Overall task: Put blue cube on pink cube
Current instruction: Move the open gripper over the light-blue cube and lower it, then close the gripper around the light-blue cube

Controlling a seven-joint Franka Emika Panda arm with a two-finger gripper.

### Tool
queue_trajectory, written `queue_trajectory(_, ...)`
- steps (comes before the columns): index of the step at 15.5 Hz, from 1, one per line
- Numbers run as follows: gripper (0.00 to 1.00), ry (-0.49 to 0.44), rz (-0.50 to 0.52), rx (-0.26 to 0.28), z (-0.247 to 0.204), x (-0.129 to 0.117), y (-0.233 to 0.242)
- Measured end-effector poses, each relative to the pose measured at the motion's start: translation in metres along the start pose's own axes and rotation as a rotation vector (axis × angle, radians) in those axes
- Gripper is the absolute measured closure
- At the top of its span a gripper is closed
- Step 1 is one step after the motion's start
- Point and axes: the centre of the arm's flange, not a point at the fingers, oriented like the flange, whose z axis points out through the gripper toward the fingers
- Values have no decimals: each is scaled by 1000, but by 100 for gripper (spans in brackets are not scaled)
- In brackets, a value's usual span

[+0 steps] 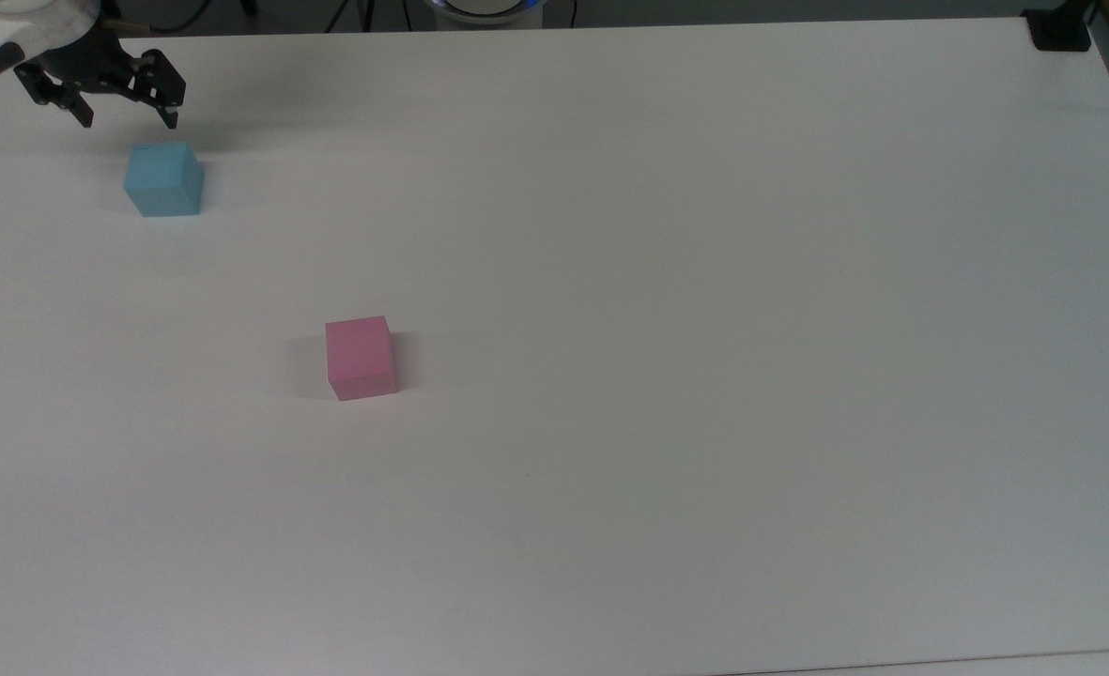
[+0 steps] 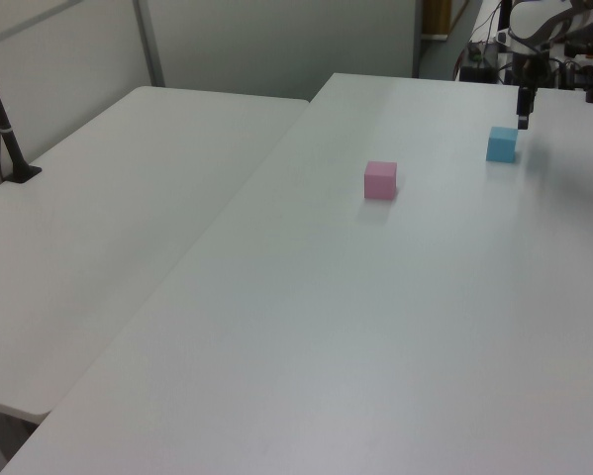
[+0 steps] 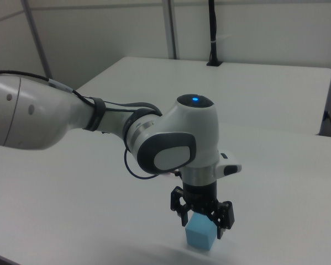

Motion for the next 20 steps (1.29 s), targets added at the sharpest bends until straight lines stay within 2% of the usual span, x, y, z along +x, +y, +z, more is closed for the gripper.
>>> queue_trajectory(3, 0, 8, -1, 1, 7, 5, -2)
queue_trajectory(12, 0, 21, -3, 55, 22, 23, -22)
queue_trajectory(17, 2, 38, -22, 37, 31, 35, -29)
queue_trajectory(18, 5, 36, -26, 37, 34, 37, -31)
queue_trajectory(20, 27, 29, -32, 38, 39, 40, -34)
